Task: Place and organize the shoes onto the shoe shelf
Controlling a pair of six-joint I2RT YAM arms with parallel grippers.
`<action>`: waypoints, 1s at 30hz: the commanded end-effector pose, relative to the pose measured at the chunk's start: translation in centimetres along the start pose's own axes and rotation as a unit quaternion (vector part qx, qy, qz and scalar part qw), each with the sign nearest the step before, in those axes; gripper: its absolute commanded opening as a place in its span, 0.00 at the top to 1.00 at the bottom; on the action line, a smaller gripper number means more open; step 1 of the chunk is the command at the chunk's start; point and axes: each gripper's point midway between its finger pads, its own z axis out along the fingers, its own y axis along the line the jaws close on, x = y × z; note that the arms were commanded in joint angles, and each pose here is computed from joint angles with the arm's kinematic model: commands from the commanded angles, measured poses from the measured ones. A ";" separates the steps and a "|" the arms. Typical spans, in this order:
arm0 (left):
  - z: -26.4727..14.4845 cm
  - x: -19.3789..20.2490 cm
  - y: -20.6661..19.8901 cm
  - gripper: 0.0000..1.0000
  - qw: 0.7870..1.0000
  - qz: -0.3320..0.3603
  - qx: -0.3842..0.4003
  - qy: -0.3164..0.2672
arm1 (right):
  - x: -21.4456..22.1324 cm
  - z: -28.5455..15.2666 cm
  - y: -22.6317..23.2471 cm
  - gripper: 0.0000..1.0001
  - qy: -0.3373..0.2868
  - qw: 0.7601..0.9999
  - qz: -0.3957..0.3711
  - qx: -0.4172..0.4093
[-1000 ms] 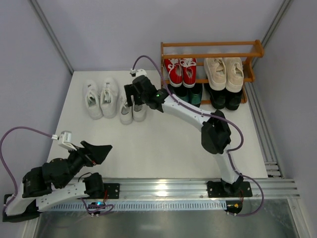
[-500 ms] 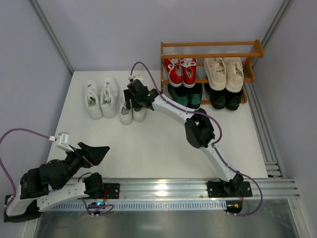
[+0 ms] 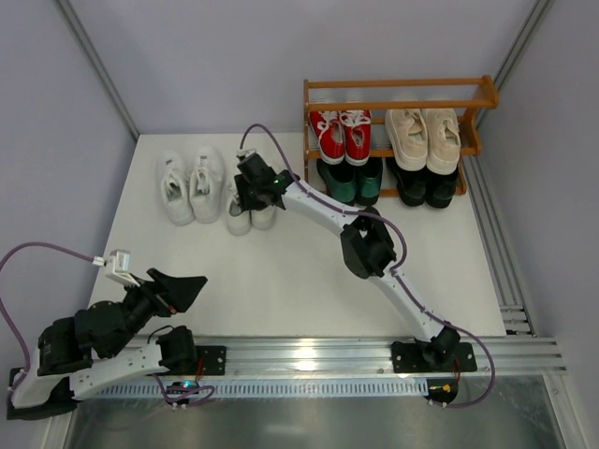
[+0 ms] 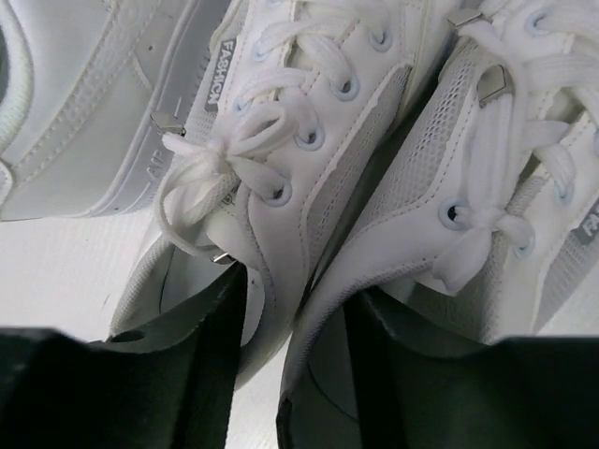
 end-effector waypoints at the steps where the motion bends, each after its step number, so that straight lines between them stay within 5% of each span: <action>1: -0.7 -1.1 0.1 0.00 0.999 -0.025 0.015 -0.020 | 2.4 0.7 -0.7 0.56 0.043 0.999 -0.024 0.016; 6: -0.9 -1.1 0.2 0.00 0.999 -0.026 0.014 -0.019 | 4.1 -1.1 -2.5 0.87 0.068 0.996 -0.038 0.038; 9: -0.9 -1.2 0.2 0.00 0.999 -0.025 0.013 -0.019 | 4.7 -4.2 -2.9 0.95 0.085 0.994 -0.054 0.035; 20: -0.9 -1.2 0.3 0.01 0.999 -0.026 0.011 -0.021 | 11.1 -17.9 -4.5 0.96 0.114 0.988 -0.103 0.020; 30: 0.0 0.1 0.0 0.01 1.000 -0.023 0.004 -0.005 | 22.7 -20.9 -4.9 0.91 0.160 0.982 -0.094 0.027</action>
